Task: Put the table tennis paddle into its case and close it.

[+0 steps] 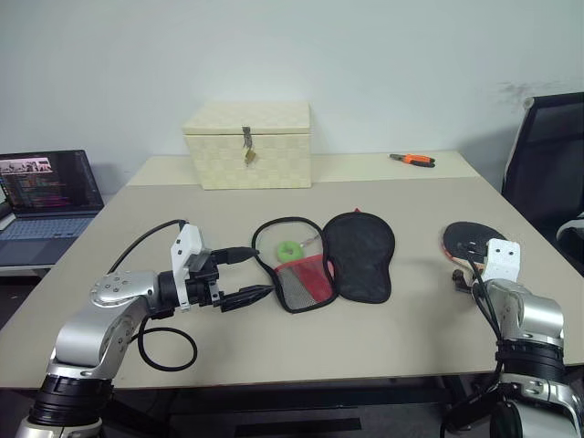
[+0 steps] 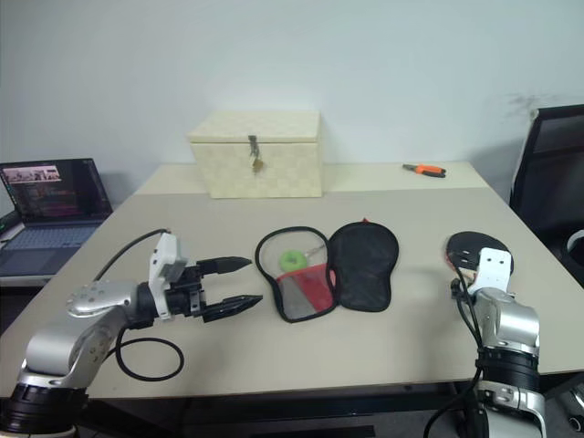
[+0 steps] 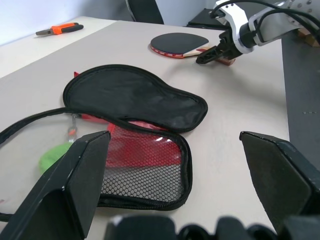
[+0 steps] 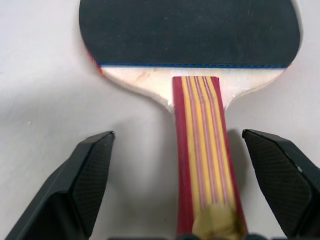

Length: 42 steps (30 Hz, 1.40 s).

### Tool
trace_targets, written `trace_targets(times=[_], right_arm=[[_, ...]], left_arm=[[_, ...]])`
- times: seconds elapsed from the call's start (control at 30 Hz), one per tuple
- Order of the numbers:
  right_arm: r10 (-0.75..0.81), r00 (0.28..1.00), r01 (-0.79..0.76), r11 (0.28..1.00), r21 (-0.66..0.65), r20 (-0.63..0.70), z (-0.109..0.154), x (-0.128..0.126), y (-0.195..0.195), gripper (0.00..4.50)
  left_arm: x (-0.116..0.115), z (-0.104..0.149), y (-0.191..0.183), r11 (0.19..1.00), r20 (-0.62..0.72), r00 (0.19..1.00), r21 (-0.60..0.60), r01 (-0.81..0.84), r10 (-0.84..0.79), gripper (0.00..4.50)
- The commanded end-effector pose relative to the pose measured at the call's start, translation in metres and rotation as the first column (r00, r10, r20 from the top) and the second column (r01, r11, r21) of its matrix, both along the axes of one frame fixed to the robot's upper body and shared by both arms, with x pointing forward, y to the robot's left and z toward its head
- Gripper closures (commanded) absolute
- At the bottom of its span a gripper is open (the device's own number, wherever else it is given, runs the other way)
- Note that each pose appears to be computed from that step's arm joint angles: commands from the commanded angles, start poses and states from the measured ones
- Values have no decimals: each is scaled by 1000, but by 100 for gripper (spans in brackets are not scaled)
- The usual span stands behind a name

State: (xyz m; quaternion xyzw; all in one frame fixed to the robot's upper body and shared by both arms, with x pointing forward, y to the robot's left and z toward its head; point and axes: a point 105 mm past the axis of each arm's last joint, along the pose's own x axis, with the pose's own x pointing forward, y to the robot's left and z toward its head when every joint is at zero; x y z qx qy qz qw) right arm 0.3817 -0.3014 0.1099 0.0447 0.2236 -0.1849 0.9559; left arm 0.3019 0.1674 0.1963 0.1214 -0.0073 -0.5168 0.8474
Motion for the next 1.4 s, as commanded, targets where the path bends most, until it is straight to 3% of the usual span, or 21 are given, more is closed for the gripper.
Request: trace_targets(times=[0.03,0.13,0.2,0.27,0.47,0.53,0.73,0.93,1.17,1.4], right_arm=[[-15,998,16,1000,-26,56,17,12,-14,3],[-18,999,19,999,-36,51,18,19,-23,3],[-17,999,18,999,-32,40,17,21,-26,40],[-13,1000,13,1000,-20,26,14,23,-27,89],[13,1000,-13,1000,-12,25,15,26,-24,303],[21,999,-20,1000,-16,39,18,27,-21,339],[53,989,-52,999,-8,139,52,22,-9,339],[223,950,-239,969,53,218,90,1,59,339],[356,906,-401,895,197,229,82,-12,147,339],[431,875,-477,846,238,219,68,-5,188,339]], left_arm=[[0,15,1,1000,66,998,8,1,-1,0],[0,15,2,1000,66,998,11,0,-1,0],[0,14,2,1000,66,998,13,-2,1,0],[-1,14,3,1000,65,998,14,-5,4,0],[-2,13,4,1000,65,998,17,-13,12,0],[-3,13,4,1000,65,998,19,-16,14,0],[-5,13,9,999,63,997,21,-33,32,0],[-14,10,13,999,38,999,17,-35,34,0],[-14,10,18,999,22,998,2,-54,54,0],[-10,20,20,995,60,994,-31,-92,94,0]])
